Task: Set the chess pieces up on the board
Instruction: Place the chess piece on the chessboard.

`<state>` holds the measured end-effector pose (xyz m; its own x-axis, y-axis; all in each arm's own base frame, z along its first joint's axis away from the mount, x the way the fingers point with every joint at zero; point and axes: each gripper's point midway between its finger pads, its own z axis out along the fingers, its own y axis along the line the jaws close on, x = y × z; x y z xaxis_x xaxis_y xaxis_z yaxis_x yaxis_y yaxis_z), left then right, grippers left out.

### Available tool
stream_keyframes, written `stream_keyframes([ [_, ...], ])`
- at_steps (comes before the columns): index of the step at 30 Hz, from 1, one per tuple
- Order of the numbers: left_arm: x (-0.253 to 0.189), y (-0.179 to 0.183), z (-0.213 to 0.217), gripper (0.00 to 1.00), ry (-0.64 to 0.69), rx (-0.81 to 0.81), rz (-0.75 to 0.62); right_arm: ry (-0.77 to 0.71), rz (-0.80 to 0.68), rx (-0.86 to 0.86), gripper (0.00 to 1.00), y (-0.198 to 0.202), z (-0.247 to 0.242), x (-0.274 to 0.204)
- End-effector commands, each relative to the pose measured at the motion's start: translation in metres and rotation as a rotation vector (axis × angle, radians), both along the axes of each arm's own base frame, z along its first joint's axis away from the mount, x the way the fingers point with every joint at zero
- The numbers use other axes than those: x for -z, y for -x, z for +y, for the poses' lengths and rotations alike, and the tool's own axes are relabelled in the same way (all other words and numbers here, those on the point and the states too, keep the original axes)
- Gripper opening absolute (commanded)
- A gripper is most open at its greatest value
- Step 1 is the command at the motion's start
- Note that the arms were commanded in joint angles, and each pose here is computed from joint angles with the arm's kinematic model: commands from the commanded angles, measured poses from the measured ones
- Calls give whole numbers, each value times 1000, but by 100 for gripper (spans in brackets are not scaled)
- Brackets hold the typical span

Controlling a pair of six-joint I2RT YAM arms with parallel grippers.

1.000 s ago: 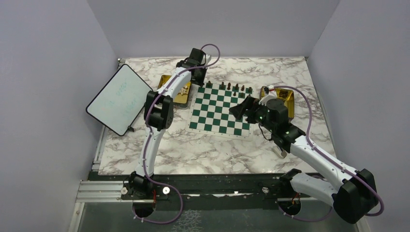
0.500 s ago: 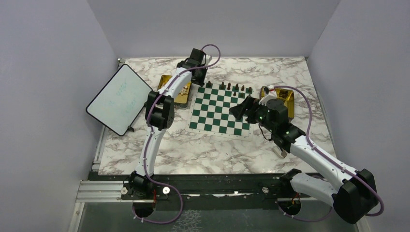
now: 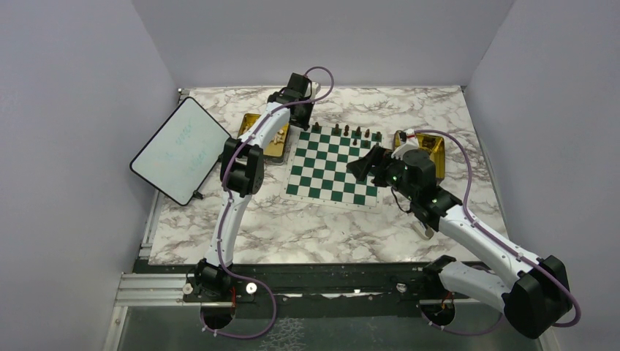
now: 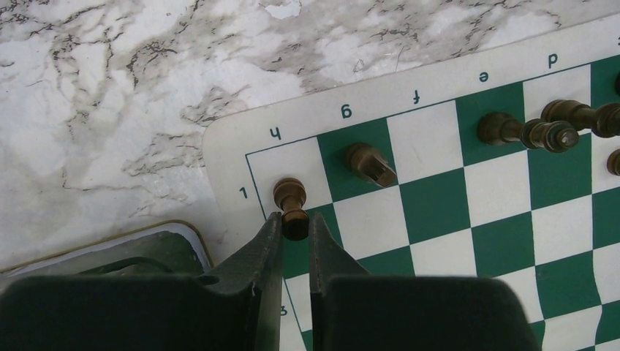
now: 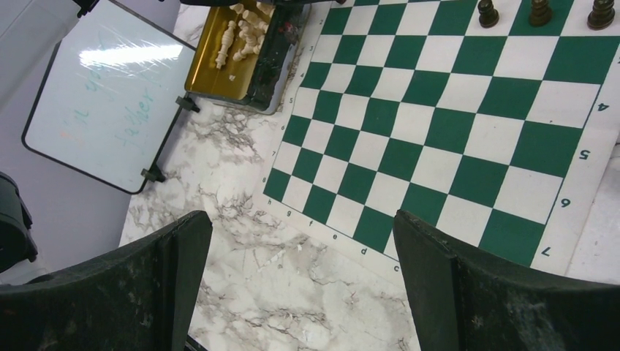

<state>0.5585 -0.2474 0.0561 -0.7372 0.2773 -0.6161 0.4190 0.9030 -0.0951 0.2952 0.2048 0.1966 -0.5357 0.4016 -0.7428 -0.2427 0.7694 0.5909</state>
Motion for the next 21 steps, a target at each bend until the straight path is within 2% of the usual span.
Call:
stream_keyframes([
  [1,3,-8,-4,14,15,20,-19,12,-26,46,99,-6,-8,-11],
  [11,6,-9,-7,28,23,23,-21,12,-21,52,99,-8,-8,-10],
  [15,3,-11,-6,31,25,21,-28,14,-17,53,99,-8,-8,-8],
  [19,-5,-11,-8,43,33,23,-38,20,-7,52,99,-8,-8,-3],
  [21,-12,-12,-9,45,44,24,-50,25,-3,48,99,-8,-7,0],
])
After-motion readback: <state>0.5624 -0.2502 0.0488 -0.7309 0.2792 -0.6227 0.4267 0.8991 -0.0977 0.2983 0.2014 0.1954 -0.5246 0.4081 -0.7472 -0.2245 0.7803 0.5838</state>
